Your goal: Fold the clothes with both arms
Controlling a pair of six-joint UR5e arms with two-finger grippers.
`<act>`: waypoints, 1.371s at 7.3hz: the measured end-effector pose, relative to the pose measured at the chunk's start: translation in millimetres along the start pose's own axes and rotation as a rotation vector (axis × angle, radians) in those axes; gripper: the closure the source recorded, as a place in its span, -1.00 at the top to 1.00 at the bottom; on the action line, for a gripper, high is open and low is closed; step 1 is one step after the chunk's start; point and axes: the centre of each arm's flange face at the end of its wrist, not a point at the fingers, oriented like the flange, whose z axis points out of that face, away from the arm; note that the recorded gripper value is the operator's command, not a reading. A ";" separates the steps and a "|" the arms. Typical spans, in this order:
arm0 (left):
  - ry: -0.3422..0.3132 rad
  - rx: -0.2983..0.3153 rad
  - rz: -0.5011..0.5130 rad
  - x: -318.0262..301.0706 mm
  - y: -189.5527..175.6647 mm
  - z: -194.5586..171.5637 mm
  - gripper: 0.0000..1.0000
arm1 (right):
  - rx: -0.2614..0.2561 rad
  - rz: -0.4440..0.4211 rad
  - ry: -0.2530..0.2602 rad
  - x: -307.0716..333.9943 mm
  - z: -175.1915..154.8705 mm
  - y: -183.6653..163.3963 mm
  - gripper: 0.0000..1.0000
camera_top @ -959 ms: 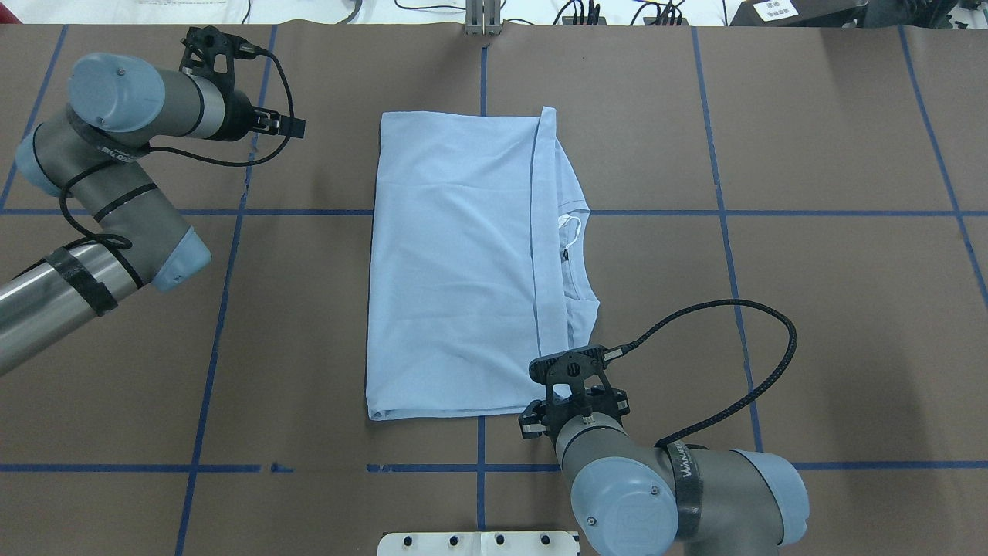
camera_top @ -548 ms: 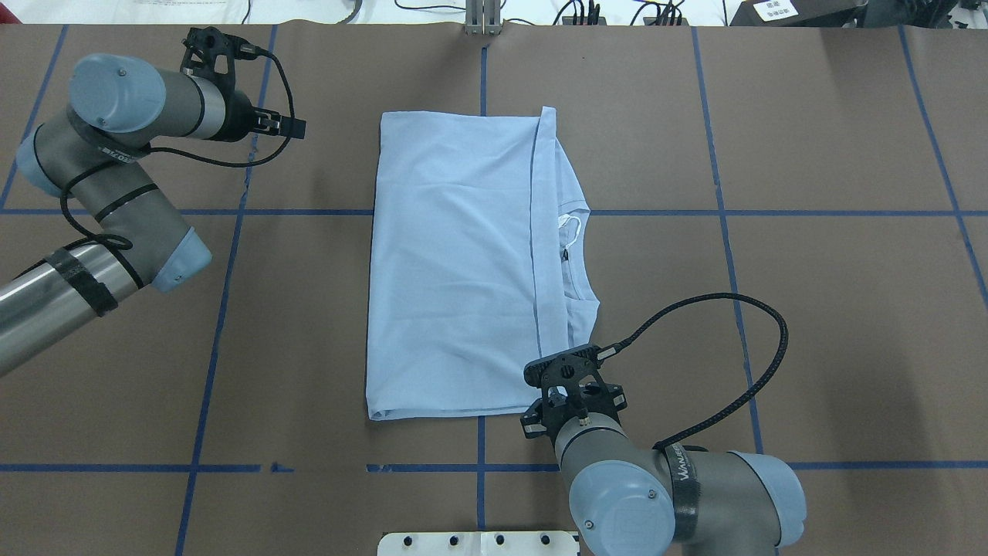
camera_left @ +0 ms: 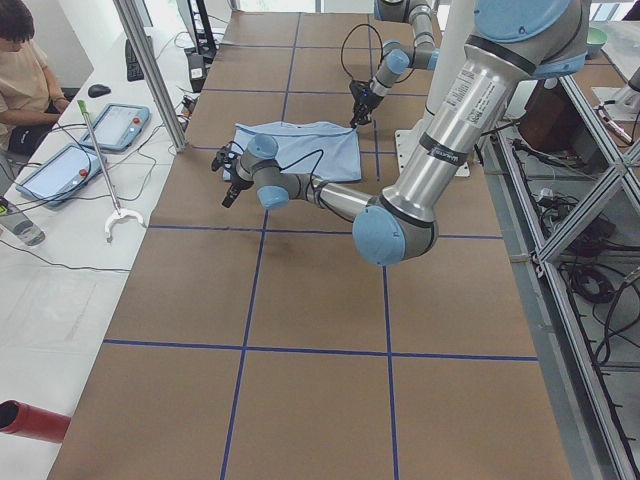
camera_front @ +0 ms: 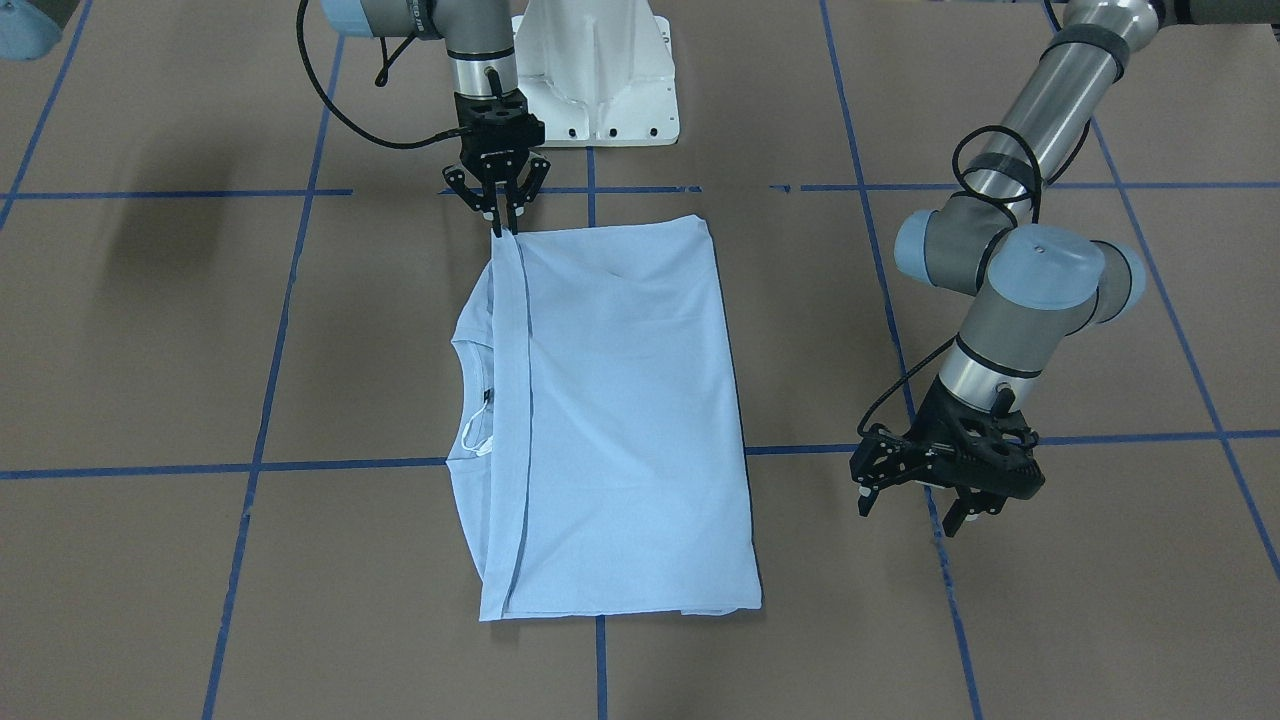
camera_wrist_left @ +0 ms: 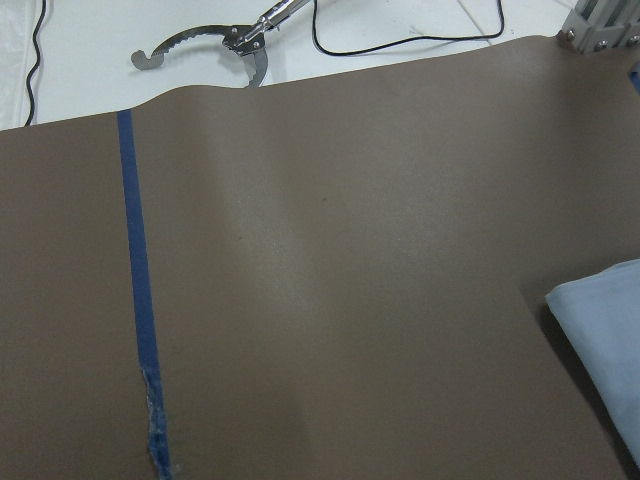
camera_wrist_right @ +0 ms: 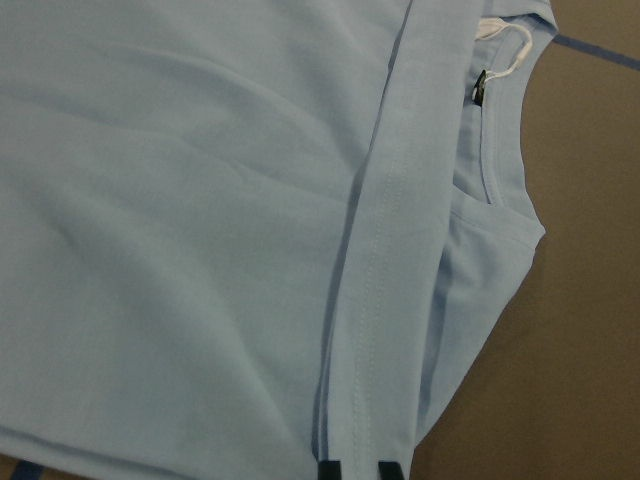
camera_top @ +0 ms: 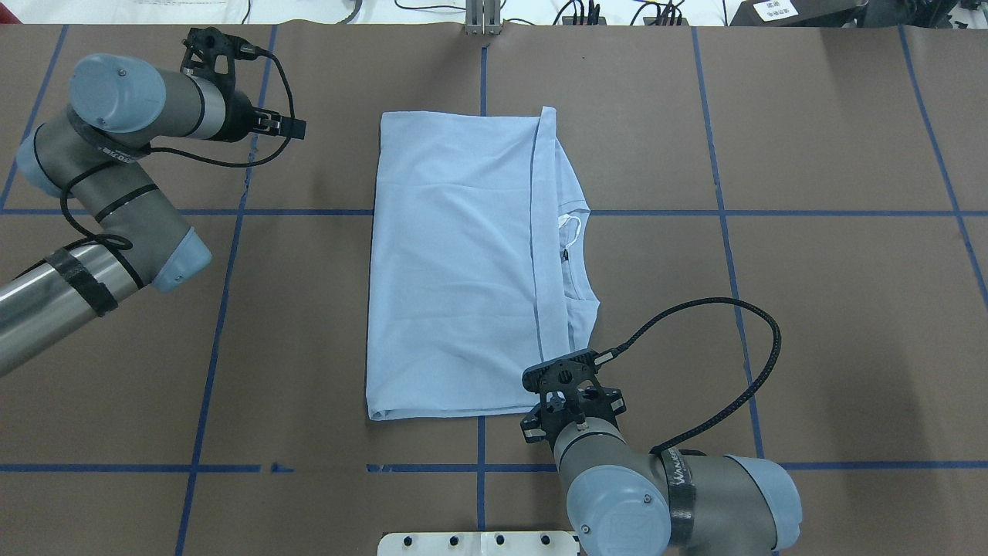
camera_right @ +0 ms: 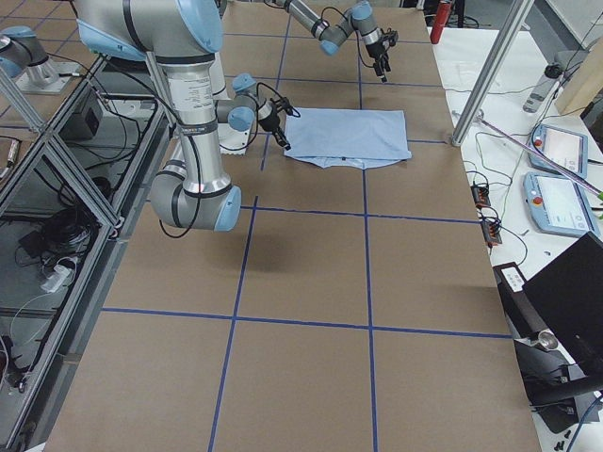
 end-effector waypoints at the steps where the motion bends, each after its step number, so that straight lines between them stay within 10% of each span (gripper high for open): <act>1: 0.000 0.000 0.000 0.0 0.0 0.0 1.00 | 0.000 -0.001 -0.001 -0.6 -0.4 1.1 -1.00; 9: 0.005 -0.007 -0.022 5.7 5.1 2.9 1.00 | -0.016 0.149 0.057 68.5 -2.8 20.5 -1.00; 10: 0.006 -0.009 -0.025 7.0 6.1 3.4 1.00 | -0.021 0.201 0.058 68.5 -3.1 27.7 -0.36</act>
